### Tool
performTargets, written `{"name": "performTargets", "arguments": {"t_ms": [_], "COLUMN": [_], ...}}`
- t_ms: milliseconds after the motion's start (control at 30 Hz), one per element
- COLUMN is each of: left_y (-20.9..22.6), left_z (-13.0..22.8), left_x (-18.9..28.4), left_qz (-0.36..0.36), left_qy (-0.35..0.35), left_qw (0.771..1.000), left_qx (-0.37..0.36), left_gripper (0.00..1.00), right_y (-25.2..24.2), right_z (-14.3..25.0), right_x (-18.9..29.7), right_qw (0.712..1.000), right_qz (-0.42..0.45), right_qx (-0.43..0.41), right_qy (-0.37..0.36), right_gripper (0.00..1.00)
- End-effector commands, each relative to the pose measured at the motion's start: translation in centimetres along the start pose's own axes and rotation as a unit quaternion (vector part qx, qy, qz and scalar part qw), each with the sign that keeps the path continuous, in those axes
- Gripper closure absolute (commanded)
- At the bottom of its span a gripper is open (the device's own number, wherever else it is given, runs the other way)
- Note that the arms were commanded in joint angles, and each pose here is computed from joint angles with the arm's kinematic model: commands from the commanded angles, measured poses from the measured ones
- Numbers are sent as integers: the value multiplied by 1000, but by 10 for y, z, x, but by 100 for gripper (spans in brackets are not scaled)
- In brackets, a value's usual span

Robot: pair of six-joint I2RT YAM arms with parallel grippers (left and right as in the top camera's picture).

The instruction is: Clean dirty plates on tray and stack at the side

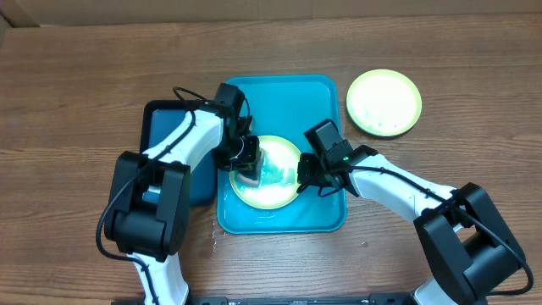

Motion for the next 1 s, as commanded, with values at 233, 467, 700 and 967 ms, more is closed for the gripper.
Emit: {"name": "performTargets", "arguments": {"t_ms": [233,467,700,967], "left_y": [-33,-37,-18,-8], "left_z": [-1,-12,1,9], "left_x": [-16,46,67,33], "left_qz": [189,128,8,-18], "left_qy": [28,-63,-70,-42], "left_qw": [981,987,995,996], "left_qx": [-22,-80,-75,-72], "left_gripper": [96,96,96,96], "right_y": [4,4,4,5], "right_z": [5,5,5,4], "right_x": [-3,-3,-3,-3], "right_qw": [1000,1000,1000,1000], "right_qz": [-11,-11,-12,-13], "right_qx": [4,4,4,4], "right_qy": [11,10,10,9], "right_gripper": [96,95,95,95]}}
Point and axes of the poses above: each gripper's point midway between its finger pads, its own x axis back along the fingers, its own y axis along the line the jaws close on, z = x × y, the point moved 4 cm from there along x, back along the fingers, and after that the axes turned 5 degrees about -x, right-handed, at the moved point
